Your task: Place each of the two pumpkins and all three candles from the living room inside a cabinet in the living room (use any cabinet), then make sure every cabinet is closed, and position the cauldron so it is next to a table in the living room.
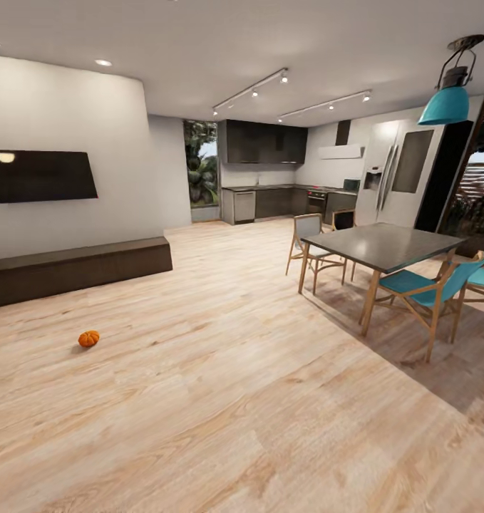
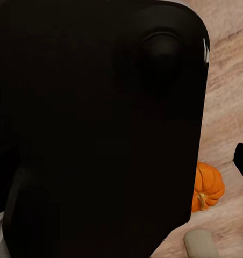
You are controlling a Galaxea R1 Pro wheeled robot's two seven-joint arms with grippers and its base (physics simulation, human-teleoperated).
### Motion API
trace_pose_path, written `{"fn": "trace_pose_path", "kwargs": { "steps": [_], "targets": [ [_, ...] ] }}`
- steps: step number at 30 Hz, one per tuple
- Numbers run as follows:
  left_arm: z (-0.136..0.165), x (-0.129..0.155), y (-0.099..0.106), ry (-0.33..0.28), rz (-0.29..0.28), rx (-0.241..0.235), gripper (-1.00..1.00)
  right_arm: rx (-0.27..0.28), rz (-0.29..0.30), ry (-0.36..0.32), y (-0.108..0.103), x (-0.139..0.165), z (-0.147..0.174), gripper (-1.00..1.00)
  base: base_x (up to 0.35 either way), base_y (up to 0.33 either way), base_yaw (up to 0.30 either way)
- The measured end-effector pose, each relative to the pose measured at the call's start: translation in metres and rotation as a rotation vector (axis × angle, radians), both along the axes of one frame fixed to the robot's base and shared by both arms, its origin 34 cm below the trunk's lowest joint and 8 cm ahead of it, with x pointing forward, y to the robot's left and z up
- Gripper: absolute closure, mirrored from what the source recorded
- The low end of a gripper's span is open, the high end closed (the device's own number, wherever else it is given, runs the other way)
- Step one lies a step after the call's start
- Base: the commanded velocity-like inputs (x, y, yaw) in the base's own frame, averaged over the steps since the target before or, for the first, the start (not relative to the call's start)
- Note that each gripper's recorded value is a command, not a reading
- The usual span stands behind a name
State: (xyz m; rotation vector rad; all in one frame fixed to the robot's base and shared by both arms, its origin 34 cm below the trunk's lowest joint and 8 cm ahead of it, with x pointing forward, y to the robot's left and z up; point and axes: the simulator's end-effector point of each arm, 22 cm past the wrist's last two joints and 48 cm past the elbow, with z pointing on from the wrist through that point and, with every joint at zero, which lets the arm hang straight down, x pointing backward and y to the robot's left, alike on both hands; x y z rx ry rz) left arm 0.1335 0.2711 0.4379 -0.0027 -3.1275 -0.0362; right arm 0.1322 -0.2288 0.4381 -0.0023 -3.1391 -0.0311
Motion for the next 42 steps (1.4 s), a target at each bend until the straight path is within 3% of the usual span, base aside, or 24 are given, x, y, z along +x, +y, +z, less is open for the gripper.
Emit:
{"fn": "trace_pose_path", "kwargs": {
  "steps": [28,42],
  "targets": [
    [0.0,-0.0006,-0.0034,-0.004,-0.006,-0.006,-1.0,0.004,0.012,0.0,0.0004,-0.002,0.0001,-1.0,0.006,0.0,0.274],
    [0.0001,-0.0024,-0.0023,-0.004,-0.012,-0.005,-1.0,0.009,0.01,0.007,0.0022,-0.0054,0.0003,-1.0,0.268,-0.04,0.267]
  ]
}}
